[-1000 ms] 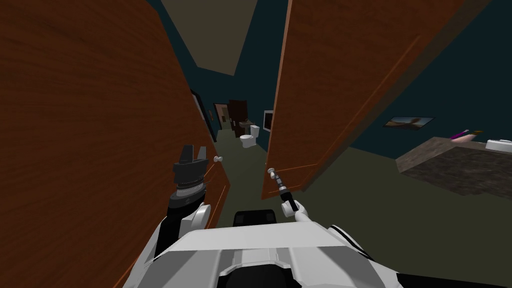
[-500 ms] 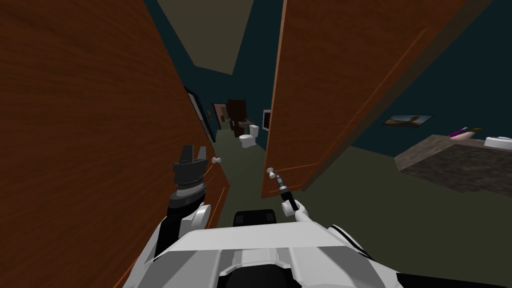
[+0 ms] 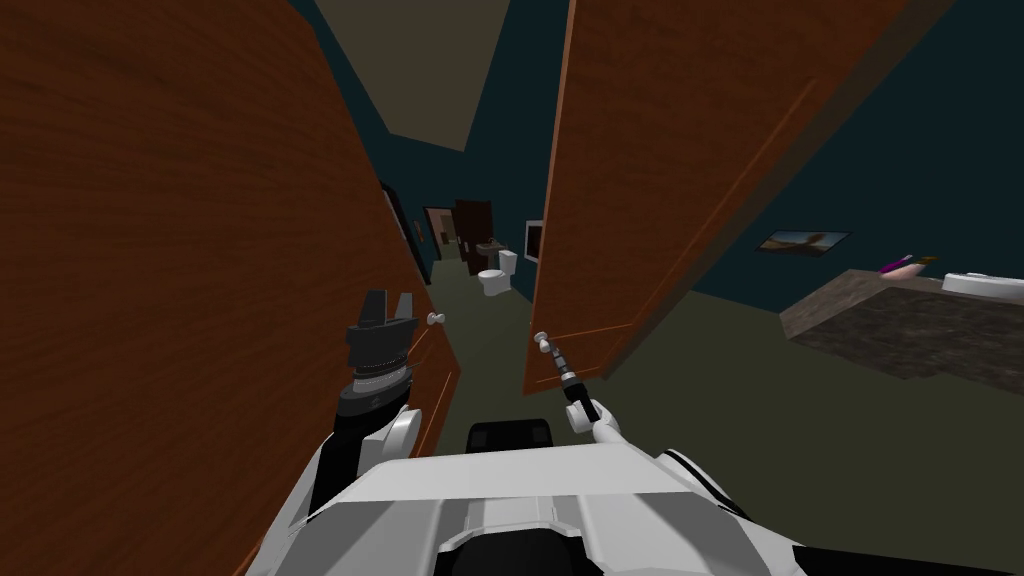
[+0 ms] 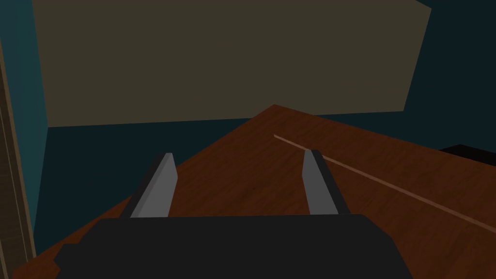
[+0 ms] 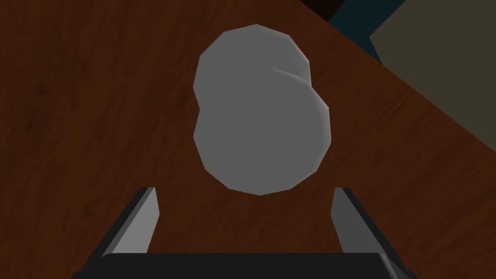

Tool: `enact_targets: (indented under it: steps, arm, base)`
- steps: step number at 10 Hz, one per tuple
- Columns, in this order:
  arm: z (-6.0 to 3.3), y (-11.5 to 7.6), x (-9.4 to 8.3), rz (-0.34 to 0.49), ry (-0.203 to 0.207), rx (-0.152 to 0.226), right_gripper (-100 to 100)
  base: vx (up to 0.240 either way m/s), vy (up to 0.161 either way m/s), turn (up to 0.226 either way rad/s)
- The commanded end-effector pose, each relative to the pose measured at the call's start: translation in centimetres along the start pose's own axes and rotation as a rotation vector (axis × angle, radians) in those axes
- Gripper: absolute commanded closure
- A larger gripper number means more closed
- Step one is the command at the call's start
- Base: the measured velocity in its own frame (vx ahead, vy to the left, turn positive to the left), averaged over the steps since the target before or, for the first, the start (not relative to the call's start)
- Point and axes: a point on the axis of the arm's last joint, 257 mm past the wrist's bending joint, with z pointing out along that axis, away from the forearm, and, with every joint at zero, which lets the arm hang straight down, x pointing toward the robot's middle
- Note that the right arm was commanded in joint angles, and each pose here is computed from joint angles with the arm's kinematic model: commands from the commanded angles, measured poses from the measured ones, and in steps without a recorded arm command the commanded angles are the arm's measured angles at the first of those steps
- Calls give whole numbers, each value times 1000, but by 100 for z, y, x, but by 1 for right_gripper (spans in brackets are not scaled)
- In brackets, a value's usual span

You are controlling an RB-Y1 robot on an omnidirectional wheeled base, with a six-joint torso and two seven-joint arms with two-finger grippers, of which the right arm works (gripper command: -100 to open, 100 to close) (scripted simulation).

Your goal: Push the door open

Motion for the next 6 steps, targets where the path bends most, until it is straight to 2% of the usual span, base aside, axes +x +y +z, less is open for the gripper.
enact_targets:
  steps: [1,6]
  arm:
    - [-8,-15,-14,-62,5,-1,-100]
    - [-32,-60,-61,-215,19,-4,-100]
  base:
    - [-33,33,-15]
    - [-42,29,-21]
